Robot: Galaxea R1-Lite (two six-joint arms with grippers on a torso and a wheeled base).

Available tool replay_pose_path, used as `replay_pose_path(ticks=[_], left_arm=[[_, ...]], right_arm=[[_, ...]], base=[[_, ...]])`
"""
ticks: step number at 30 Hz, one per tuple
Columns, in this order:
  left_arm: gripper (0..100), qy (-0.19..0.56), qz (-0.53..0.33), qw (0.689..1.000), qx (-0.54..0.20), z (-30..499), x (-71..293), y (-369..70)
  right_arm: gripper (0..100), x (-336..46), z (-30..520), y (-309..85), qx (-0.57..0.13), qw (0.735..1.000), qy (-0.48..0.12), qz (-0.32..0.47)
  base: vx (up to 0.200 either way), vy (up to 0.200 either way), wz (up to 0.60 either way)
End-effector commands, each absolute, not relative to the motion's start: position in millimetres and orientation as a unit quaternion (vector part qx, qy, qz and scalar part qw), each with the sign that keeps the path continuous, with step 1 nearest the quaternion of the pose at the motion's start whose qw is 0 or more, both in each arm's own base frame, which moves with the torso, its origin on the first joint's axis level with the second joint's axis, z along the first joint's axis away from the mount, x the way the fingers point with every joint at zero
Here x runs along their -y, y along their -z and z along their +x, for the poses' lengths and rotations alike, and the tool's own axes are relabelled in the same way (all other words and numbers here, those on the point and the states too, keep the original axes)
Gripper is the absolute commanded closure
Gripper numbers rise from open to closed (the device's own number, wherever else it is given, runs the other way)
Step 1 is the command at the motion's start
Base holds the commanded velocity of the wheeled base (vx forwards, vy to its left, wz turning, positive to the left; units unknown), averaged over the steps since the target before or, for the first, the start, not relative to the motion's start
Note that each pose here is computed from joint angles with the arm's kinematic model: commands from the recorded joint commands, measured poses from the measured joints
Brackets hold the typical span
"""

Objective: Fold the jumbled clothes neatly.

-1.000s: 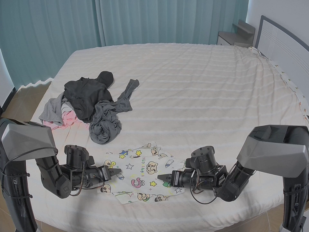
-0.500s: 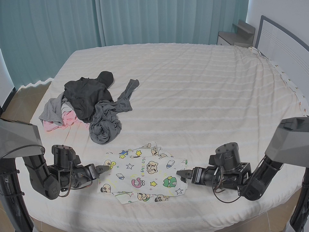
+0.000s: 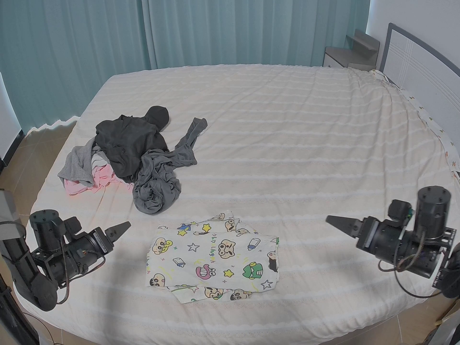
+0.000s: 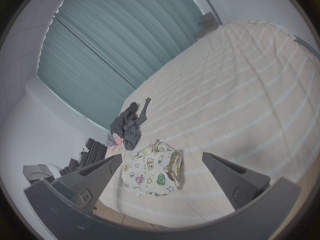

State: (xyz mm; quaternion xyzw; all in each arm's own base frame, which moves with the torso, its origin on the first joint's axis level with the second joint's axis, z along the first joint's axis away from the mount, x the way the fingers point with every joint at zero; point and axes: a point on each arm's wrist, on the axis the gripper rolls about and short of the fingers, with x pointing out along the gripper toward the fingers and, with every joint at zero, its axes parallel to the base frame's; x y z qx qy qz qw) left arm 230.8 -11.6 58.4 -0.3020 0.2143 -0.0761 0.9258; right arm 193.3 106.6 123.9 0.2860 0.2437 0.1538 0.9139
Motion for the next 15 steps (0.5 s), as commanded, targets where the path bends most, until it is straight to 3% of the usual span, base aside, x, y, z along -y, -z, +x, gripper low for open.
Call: replay_pose_path(ticks=[1,5,9,11,15], left_arm=[[0,0.146,-0.323,0.935,0.000,155.0,9.0,-147.0],[0,0.178,-0.291,0.940,0.017,115.6,14.6,-161.0],[0,0.154,-0.215,0.964,-0.013,76.1,11.1,-151.2],[0,0.148,-0.200,0.969,-0.001,49.8,8.7,-149.6],[0,0.121,-0.200,0.972,-0.014,5.7,4.5,-148.9]], right_arm=[[0,-22.7,58.9,-155.4,-0.097,0.933,-0.108,0.329],[0,1.0,8.9,-149.2,-0.087,0.938,-0.080,0.325],[0,9.7,-16.7,-139.8,-0.096,0.948,-0.012,0.304],[0,10.2,-24.9,-134.5,-0.069,0.954,0.001,0.292],[0,9.4,-32.1,-118.2,-0.045,0.976,0.019,0.211]], base=[[0.000,0.000,0.00],[0.000,0.000,0.00],[0.000,0.000,0.00],[0.000,0.000,0.00],[0.000,0.000,0.00]])
